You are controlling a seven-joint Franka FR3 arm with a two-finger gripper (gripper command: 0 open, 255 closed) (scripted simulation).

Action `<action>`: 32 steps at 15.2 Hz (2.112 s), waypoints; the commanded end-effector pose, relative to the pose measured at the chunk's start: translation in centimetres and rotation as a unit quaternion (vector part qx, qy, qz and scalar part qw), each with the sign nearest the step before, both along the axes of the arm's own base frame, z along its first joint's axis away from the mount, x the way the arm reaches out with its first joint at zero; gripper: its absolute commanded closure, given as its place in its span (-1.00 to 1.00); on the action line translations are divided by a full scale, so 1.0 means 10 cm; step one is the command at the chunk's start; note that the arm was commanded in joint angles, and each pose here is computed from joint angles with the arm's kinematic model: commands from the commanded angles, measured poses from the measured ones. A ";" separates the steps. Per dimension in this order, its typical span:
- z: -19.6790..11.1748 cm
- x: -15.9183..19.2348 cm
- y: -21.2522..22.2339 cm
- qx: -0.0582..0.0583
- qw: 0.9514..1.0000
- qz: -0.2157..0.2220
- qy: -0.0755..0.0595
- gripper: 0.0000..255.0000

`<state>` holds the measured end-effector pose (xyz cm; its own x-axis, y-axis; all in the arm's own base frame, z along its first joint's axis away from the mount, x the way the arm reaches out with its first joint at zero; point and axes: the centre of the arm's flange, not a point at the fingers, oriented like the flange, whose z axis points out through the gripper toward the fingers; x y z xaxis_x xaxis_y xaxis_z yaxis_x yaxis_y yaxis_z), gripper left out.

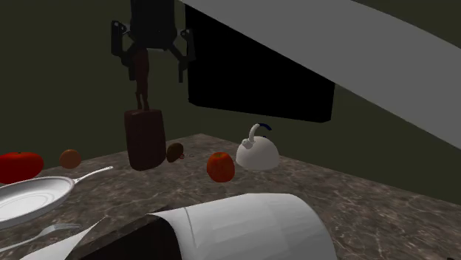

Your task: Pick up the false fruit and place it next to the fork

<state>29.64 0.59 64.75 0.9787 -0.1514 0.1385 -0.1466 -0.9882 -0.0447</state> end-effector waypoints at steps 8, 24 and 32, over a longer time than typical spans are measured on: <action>-0.52 0.63 -0.47 -0.004 1.000 -0.009 0.015 -1.00; -1.75 1.97 -1.61 -0.012 0.998 -0.028 0.048 -1.00; -2.26 2.32 -1.94 -0.014 0.998 -0.034 0.058 -1.00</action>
